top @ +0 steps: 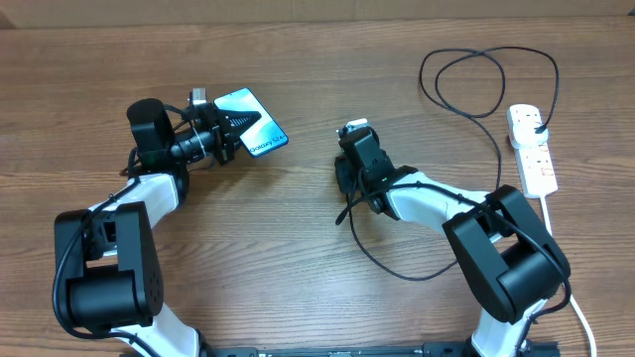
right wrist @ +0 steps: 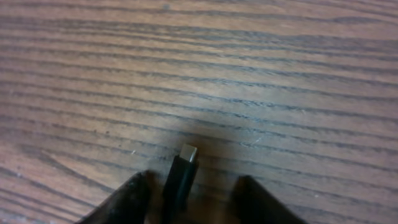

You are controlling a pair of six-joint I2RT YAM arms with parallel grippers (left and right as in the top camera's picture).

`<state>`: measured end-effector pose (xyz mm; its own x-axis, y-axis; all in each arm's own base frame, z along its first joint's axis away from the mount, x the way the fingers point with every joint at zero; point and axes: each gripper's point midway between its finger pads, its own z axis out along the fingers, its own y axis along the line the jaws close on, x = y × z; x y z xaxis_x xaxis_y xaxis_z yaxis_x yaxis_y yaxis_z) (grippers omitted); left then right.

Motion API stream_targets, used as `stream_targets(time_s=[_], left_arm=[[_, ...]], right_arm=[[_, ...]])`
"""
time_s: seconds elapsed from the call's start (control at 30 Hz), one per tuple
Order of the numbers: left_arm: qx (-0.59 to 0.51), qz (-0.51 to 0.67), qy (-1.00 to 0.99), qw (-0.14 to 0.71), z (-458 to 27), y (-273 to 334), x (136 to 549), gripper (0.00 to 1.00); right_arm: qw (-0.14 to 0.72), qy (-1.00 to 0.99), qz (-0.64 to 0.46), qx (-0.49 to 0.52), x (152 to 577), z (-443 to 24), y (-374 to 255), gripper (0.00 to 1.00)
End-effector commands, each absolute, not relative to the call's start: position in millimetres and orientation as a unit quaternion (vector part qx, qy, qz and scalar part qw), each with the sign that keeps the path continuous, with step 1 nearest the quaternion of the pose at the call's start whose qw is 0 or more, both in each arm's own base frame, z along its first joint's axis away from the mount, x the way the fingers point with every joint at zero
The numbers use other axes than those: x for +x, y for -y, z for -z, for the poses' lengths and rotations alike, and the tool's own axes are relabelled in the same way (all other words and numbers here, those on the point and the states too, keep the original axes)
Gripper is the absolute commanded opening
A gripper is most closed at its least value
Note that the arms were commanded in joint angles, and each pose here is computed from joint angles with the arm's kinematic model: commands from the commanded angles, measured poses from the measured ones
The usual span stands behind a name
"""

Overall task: Plug charger to phone and switch on socket
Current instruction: 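Lower the right gripper onto the black cable's USB-C plug and grasp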

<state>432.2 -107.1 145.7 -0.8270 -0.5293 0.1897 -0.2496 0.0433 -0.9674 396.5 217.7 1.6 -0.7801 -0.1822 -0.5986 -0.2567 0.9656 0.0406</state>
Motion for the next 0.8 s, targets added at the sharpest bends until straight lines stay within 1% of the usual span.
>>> stream_targets(time_s=[0.0,0.1,0.2,0.33,0.5,0.67,0.77], left_arm=[[-0.240,0.643,-0.716,0.126,-161,108,434,0.04],[-0.240,0.643,-0.716,0.126,-161,108,434,0.05],[-0.240,0.643,-0.716,0.125,-161,108,434,0.04],[-0.240,0.644,-0.716,0.125,-161,108,434,0.04],[-0.240,0.644,-0.716,0.125,-161,108,434,0.04],[-0.231,0.644,-0.718,0.128,-161,109,433,0.04],[-0.229,0.642,-0.721,0.126,-159,109,431,0.04]], right_arm=[[0.304,-0.944,-0.060,-0.117,397,5,-221,0.35],[0.302,-0.944,-0.063,-0.118,396,5,-222,0.27],[0.301,-0.944,-0.064,-0.118,396,5,-222,0.24],[0.297,-0.946,-0.065,-0.116,394,7,-222,0.16],[0.290,-0.947,-0.074,-0.119,391,8,-224,0.04],[0.282,-0.948,-0.082,-0.121,391,5,-228,0.04],[0.254,-0.953,-0.110,-0.125,390,-5,-234,0.04]])
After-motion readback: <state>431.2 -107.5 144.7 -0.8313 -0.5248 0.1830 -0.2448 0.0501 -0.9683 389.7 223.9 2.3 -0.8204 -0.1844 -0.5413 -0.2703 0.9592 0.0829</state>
